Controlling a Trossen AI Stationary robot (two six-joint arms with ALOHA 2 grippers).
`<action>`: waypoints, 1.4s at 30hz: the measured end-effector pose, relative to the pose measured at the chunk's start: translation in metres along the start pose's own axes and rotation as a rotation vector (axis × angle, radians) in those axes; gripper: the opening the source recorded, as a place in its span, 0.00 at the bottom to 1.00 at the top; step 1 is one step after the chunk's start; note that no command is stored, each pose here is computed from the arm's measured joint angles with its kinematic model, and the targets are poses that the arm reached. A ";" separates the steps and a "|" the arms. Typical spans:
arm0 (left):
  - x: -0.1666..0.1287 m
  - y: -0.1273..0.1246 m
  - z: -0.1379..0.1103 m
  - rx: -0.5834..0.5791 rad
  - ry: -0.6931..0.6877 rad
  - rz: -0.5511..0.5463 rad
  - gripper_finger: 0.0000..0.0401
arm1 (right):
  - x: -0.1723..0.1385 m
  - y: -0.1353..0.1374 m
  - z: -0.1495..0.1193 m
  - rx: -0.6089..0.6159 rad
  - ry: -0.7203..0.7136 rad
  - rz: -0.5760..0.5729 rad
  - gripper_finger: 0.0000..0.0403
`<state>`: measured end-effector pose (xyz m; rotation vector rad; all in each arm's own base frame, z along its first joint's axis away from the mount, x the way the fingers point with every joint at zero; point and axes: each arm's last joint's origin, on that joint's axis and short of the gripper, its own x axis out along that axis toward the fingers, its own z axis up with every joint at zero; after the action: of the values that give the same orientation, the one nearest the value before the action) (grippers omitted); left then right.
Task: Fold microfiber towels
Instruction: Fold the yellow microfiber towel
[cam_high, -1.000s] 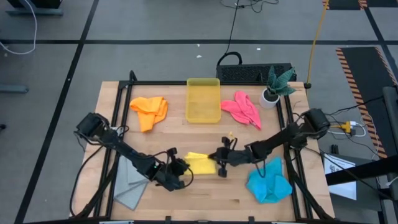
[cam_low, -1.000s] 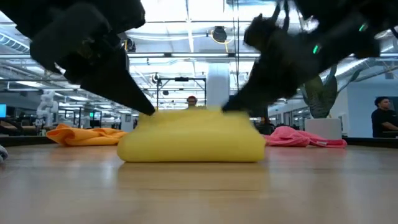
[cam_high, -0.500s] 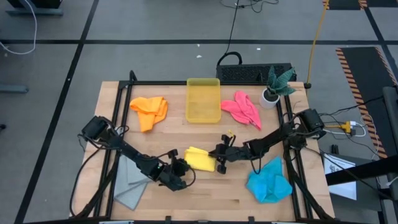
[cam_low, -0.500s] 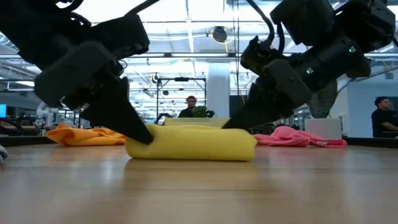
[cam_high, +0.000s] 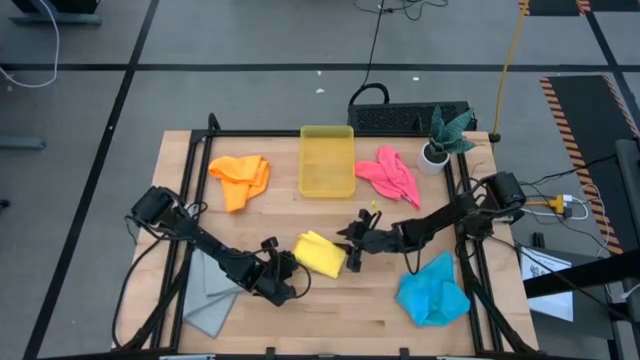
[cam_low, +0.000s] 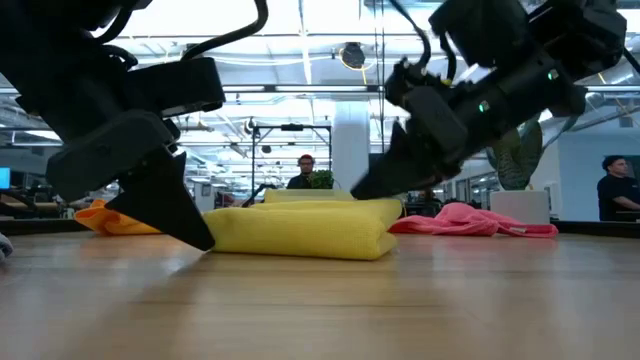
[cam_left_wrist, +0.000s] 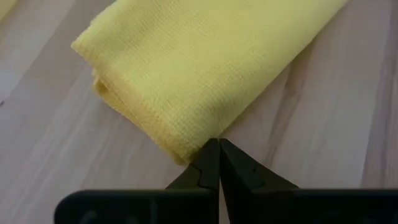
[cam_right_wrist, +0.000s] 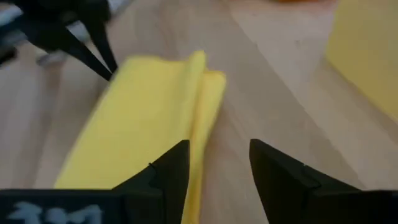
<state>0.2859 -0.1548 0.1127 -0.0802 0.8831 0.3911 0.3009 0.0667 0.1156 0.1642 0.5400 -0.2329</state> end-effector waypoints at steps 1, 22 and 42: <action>0.000 0.000 0.000 -0.006 0.000 -0.003 0.01 | 0.001 -0.001 -0.003 0.001 0.019 -0.007 0.39; 0.025 0.066 0.033 0.118 0.123 0.208 0.01 | -0.029 0.019 -0.019 -0.062 0.203 0.047 0.31; 0.035 0.051 0.087 0.134 -0.233 -0.255 0.02 | -0.050 0.029 -0.031 -0.203 -0.043 0.170 0.31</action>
<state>0.3510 -0.0771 0.1462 -0.0219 0.6570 0.0995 0.2520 0.1105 0.1181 0.0073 0.5010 -0.0150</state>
